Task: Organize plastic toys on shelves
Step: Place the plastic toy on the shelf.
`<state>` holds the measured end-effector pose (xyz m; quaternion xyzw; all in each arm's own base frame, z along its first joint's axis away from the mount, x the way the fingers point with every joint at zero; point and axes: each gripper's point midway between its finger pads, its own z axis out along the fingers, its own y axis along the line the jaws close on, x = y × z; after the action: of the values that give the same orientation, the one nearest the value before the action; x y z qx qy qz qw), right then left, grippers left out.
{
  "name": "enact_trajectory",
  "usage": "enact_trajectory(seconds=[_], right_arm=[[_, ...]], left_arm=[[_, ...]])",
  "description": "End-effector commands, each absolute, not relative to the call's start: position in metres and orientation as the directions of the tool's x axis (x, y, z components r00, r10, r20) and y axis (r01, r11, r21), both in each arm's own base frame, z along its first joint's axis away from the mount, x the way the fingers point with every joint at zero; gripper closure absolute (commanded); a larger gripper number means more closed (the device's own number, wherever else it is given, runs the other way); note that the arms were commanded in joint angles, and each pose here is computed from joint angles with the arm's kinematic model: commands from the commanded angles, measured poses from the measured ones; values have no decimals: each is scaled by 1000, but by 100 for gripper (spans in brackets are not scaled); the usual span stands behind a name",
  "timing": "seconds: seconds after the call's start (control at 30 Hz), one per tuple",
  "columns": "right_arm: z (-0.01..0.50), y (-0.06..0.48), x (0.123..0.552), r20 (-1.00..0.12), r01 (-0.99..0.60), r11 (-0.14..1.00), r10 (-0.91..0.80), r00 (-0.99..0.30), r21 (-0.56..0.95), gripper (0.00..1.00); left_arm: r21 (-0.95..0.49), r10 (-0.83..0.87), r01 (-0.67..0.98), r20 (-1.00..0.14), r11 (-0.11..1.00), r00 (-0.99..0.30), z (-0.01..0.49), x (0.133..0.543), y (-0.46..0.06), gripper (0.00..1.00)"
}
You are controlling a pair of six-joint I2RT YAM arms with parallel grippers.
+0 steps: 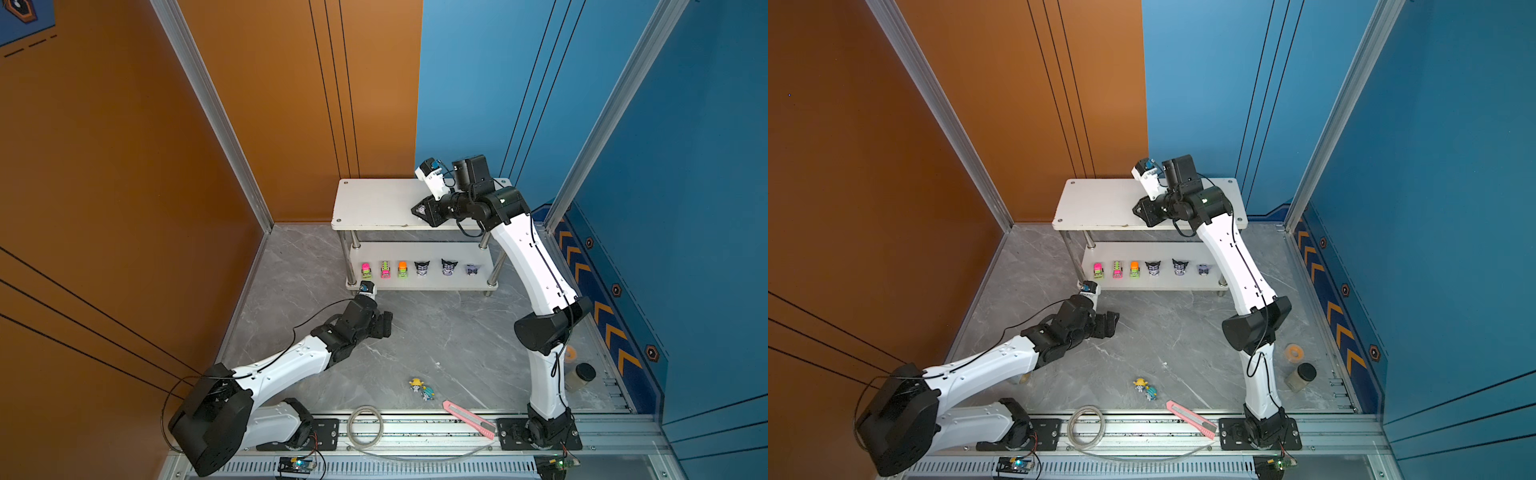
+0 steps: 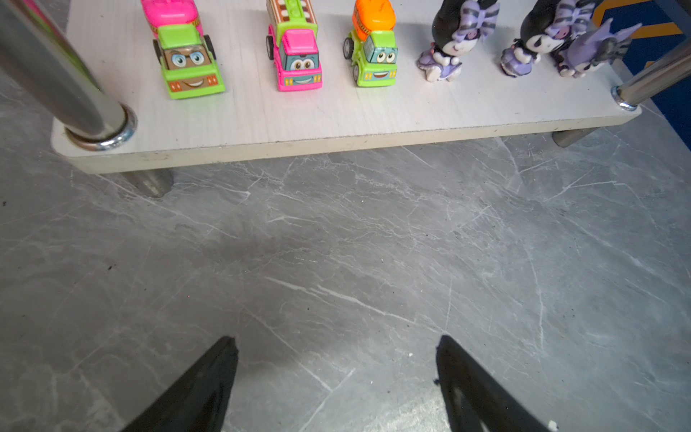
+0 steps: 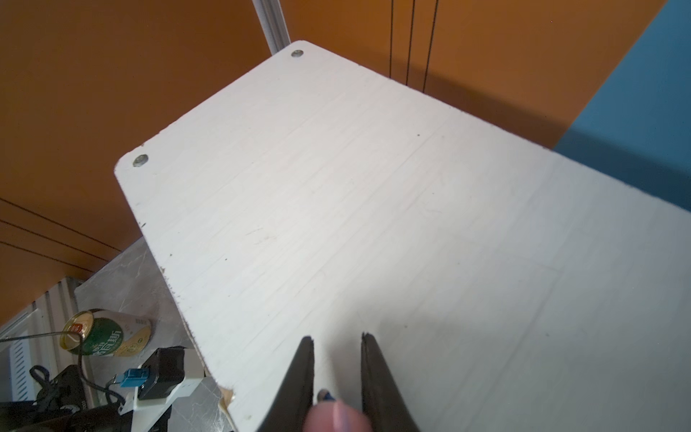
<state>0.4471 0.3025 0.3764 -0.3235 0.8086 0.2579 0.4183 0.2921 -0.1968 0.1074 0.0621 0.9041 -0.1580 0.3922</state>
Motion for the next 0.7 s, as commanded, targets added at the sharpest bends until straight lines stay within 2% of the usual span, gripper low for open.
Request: enact_trajectory(seconds=[0.0, 0.2, 0.43, 0.67], right_arm=[[342, 306, 446, -805, -807, 555, -375, -460, 202, 86], [336, 301, 441, -809, -855, 455, -388, -442, 249, 84], [331, 300, 435, -806, -879, 424, -429, -408, 219, 83], [316, 303, 434, -776, -882, 443, -495, -390, 160, 66]], left_arm=[[-236, 0, 263, -744, 936, -668, 116, 297, -206, 15], [-233, 5, 262, -739, 936, -674, 113, 299, -208, 15], [-229, 10, 258, -730, 938, -684, 109, 302, -210, 15], [-231, 11, 258, -725, 938, -689, 105, 303, -212, 15]])
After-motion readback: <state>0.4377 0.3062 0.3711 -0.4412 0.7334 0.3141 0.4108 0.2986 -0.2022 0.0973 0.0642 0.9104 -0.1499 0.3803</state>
